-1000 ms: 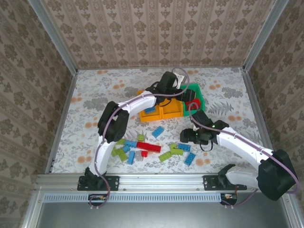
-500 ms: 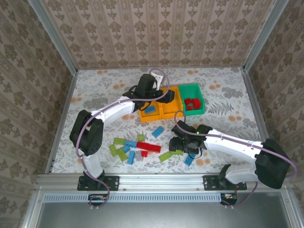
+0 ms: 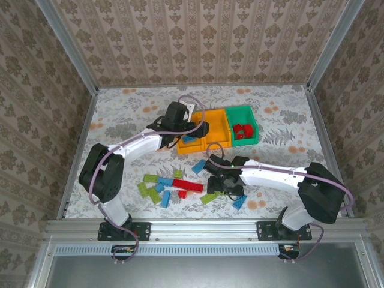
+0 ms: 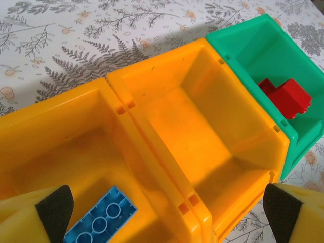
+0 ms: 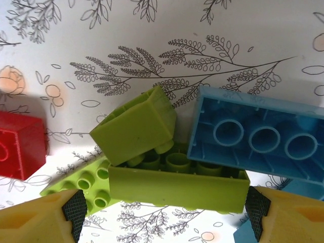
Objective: Sort the legos into containers by color
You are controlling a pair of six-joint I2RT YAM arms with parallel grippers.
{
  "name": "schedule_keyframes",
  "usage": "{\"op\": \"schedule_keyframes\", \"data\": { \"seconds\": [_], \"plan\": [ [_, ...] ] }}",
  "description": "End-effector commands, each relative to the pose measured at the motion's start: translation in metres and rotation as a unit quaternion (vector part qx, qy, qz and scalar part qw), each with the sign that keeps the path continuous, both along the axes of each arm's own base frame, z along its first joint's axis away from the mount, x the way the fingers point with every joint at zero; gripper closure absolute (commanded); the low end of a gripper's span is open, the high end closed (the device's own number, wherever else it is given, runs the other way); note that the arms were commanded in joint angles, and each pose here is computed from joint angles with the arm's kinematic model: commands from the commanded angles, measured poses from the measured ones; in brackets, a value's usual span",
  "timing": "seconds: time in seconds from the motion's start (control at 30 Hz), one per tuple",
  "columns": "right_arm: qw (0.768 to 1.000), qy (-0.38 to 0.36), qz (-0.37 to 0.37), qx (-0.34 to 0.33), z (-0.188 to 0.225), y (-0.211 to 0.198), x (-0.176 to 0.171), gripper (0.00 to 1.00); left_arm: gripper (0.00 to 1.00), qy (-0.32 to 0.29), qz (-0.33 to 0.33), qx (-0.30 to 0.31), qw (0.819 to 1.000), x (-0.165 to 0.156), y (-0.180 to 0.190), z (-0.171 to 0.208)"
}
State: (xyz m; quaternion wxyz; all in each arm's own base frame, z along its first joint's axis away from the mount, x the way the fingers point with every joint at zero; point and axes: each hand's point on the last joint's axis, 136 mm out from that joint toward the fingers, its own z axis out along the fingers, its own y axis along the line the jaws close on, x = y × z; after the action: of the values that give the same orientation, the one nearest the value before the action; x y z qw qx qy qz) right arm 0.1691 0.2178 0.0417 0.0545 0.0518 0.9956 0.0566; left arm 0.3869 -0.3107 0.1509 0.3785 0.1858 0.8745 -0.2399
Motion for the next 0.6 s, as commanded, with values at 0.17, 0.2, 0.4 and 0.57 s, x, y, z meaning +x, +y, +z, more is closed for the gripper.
{"op": "schedule_keyframes", "data": {
  "seconds": [0.17,0.2,0.4,0.57],
  "plan": [
    [1.0,0.009,-0.003,-0.03,-0.005,-0.001,0.001,0.17,0.0,-0.025,0.01,0.002,1.0,0.001,0.015,0.016],
    [0.999,0.011,0.0,-0.035,-0.007,-0.001,0.001,0.18,0.0,-0.025,0.01,0.002,1.0,0.001,0.015,0.016],
    [0.999,0.008,0.003,-0.052,-0.009,-0.002,0.006,0.35,0.0,-0.022,0.011,0.007,1.0,-0.001,0.019,0.012],
    [0.998,-0.006,0.006,-0.055,0.002,-0.004,0.01,0.43,0.0,-0.019,0.019,0.014,1.0,-0.003,0.025,0.008]
  ]
}}
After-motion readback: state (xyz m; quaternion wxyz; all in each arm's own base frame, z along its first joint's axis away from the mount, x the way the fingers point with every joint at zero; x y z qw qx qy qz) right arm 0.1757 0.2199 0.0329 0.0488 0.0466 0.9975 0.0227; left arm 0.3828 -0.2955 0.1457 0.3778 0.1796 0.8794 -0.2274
